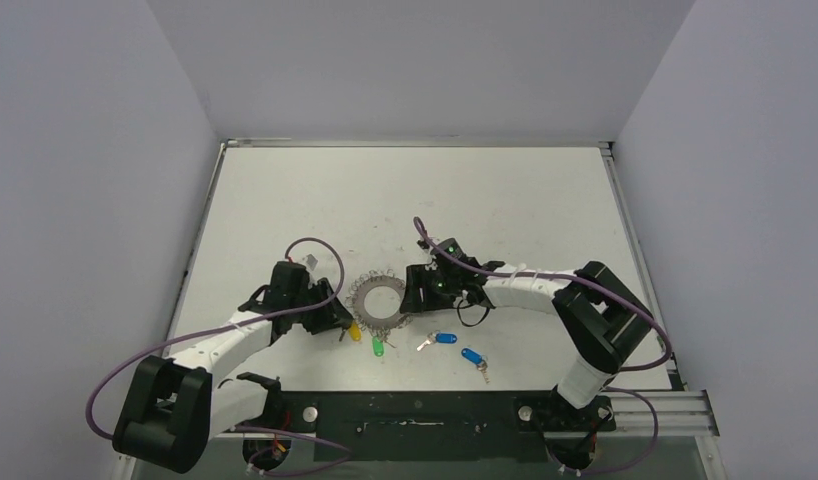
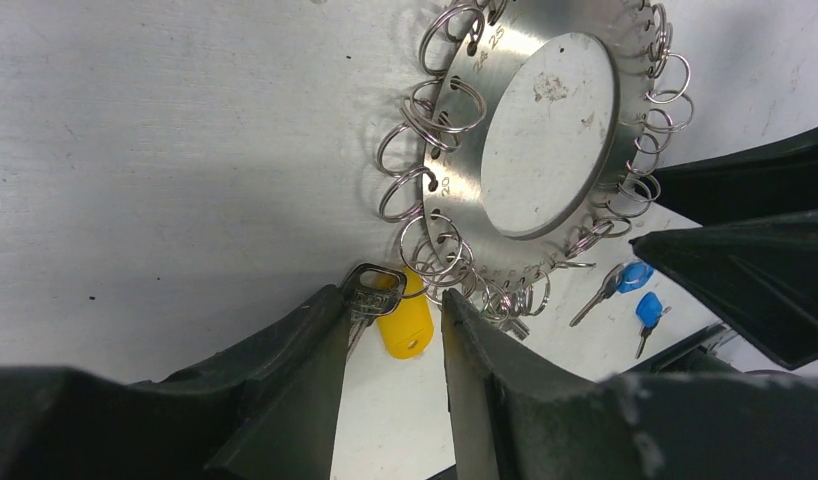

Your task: Put the keys on the keyring

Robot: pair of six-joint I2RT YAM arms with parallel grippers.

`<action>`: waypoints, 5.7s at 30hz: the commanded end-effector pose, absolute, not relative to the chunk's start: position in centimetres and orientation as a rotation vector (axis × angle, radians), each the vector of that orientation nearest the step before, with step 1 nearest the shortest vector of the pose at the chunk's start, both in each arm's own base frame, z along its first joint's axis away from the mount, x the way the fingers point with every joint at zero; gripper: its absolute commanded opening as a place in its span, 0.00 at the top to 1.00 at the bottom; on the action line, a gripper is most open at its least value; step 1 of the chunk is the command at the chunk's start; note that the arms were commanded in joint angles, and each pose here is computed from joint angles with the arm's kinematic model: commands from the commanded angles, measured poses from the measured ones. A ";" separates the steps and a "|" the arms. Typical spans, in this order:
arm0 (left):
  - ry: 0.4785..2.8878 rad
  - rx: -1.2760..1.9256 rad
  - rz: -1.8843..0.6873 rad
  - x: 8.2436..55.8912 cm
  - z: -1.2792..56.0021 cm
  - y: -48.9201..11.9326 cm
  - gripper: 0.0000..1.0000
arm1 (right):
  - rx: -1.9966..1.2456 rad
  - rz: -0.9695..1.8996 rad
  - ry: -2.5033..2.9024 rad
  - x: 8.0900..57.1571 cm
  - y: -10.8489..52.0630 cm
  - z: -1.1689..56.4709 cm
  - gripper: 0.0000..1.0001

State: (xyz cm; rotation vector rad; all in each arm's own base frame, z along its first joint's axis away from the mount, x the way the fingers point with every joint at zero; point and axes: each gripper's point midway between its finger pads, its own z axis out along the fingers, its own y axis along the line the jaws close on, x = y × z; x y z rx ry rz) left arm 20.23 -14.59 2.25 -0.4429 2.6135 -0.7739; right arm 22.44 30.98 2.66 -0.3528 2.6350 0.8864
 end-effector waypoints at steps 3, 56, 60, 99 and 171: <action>2.534 -0.444 -0.822 21.6 3.7 -15.1 0.63 | -0.350 0.820 2.562 23.4 30.4 4.2 0.40; 2.500 -0.359 -0.840 21.9 6.0 -15.3 0.63 | -0.509 0.316 2.441 27.9 32.7 7.9 1.00; 2.463 -0.317 -0.808 22.4 7.7 -14.9 0.63 | -0.621 0.322 2.386 28.0 32.9 9.8 1.00; 2.284 -0.280 -0.947 22.7 11.3 -15.9 0.65 | -0.662 0.677 2.510 26.1 35.7 6.6 0.59; 1.919 0.017 -0.902 24.5 21.7 -15.6 0.64 | -1.151 0.709 1.860 25.2 36.5 22.9 1.00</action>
